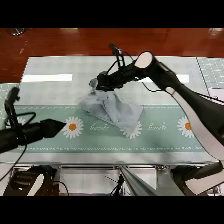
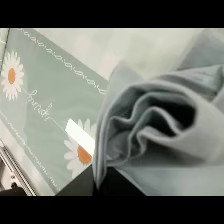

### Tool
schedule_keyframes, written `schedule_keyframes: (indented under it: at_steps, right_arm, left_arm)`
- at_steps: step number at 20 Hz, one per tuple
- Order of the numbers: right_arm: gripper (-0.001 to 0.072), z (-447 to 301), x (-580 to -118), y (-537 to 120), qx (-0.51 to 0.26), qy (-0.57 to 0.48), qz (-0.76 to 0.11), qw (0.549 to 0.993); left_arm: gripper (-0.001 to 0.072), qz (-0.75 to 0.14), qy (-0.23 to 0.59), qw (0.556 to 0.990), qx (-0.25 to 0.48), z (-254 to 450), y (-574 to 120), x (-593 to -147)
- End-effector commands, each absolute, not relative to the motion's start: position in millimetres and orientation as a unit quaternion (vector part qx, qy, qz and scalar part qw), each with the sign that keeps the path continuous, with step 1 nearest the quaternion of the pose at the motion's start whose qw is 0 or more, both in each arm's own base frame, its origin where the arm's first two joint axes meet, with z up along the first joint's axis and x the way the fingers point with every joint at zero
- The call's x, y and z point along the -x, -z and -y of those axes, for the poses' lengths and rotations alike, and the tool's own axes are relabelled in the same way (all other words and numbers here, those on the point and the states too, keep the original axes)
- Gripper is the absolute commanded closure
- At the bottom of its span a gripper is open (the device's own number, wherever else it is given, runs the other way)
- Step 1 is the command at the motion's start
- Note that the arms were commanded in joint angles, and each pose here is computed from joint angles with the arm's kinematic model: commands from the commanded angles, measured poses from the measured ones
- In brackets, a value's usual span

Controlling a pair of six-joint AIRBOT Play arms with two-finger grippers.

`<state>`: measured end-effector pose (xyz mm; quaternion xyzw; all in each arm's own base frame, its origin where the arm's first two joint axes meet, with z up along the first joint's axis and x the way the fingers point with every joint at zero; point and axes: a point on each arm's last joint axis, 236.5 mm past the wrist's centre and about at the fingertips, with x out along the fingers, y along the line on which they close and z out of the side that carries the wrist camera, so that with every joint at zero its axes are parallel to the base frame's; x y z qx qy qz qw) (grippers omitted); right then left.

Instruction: Fold the shirts.

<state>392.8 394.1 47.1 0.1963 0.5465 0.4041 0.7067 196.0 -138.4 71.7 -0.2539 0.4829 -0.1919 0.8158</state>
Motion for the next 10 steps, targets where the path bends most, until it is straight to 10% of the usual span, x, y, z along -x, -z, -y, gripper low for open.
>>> schedule_keyframes:
  at_steps: [1, 2, 3, 4, 10]
  right_arm:
    - [0.0688, -427.2, -405.2, -21.1, -0.233, -0.404, -0.558, 0.687]
    - [0.0529, -430.0, -404.3, -18.6, -0.244, -0.403, -0.564, 0.679]
    - [0.02, -431.7, -400.1, -18.0, -0.248, -0.407, -0.57, 0.669]
    - [0.0079, -430.7, -394.8, -19.4, -0.236, -0.42, -0.571, 0.665]
    - [0.0079, -291.9, -383.0, -95.9, -0.174, -0.431, -0.598, 0.653]
  left_arm:
    - [0.0685, -0.505, 0.181, 0.791, 0.293, 142.9, -31.9, -171.1]
    - [0.0685, -0.505, 0.178, 0.791, 0.295, 142.1, -28.5, -172.6]
    - [0.0685, -0.5, 0.175, 0.794, 0.298, 141.3, -28.1, -176.5]
    - [0.0686, -0.49, 0.172, 0.799, 0.302, 140.1, -29.7, -182.1]
    - [0.0686, -0.416, 0.145, 0.836, 0.328, 127.3, -45.5, -225.4]
